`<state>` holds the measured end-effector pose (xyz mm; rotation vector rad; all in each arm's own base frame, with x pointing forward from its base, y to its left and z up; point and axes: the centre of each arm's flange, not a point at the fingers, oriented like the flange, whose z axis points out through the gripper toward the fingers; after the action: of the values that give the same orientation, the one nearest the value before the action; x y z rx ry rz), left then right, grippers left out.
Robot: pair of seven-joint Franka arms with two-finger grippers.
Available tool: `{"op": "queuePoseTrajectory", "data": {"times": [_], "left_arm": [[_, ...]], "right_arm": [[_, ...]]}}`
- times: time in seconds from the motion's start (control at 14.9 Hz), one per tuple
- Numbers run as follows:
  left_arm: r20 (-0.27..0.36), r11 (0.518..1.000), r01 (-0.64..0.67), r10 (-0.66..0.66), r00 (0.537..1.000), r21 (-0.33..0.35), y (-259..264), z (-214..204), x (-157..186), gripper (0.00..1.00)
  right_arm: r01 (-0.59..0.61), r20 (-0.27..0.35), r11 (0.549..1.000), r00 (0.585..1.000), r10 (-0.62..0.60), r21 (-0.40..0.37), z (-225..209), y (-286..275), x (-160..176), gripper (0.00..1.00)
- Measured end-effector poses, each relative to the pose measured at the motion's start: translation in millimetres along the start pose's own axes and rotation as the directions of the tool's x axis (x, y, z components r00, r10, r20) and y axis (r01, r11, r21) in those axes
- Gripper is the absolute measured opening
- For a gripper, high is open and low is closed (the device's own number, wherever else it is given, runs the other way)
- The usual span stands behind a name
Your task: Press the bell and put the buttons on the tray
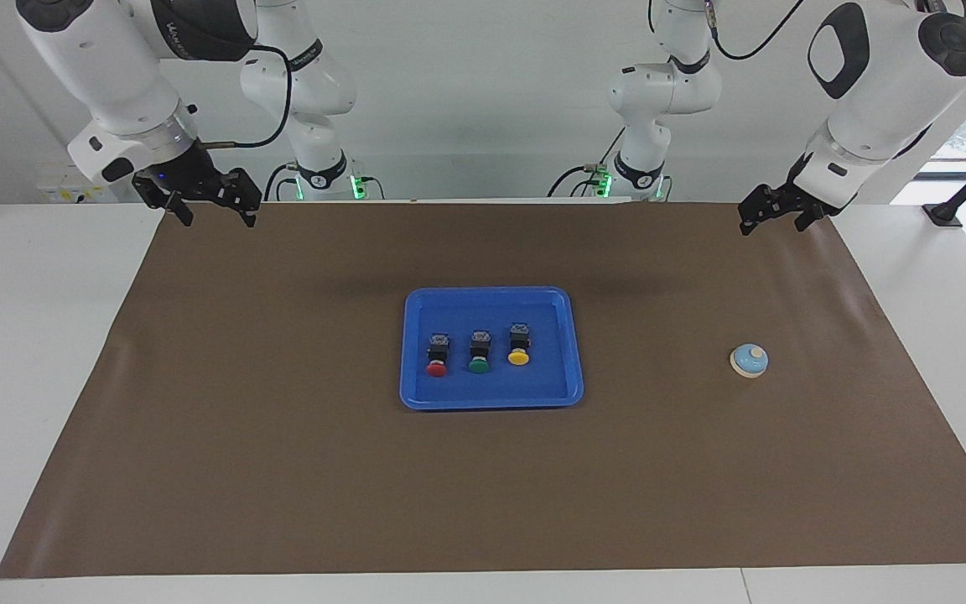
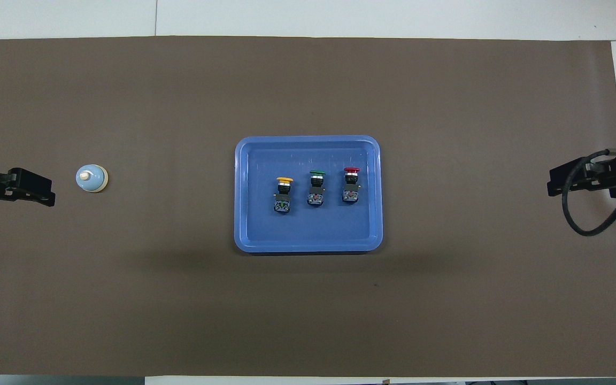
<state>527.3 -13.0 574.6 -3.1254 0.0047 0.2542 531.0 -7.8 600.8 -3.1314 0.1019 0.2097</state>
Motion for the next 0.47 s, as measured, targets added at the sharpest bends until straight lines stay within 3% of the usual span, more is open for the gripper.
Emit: {"op": "queuePoseTrajectory", "data": {"times": [0.47], "left_arm": [[0.000,1.000,0.000,0.000,1.000,0.000,0.0,0.0,0.0,1.00]], "right_arm": [[-0.013,0.000,1.000,1.000,0.013,0.002,-0.3,6.9,0.3,1.00]]}}
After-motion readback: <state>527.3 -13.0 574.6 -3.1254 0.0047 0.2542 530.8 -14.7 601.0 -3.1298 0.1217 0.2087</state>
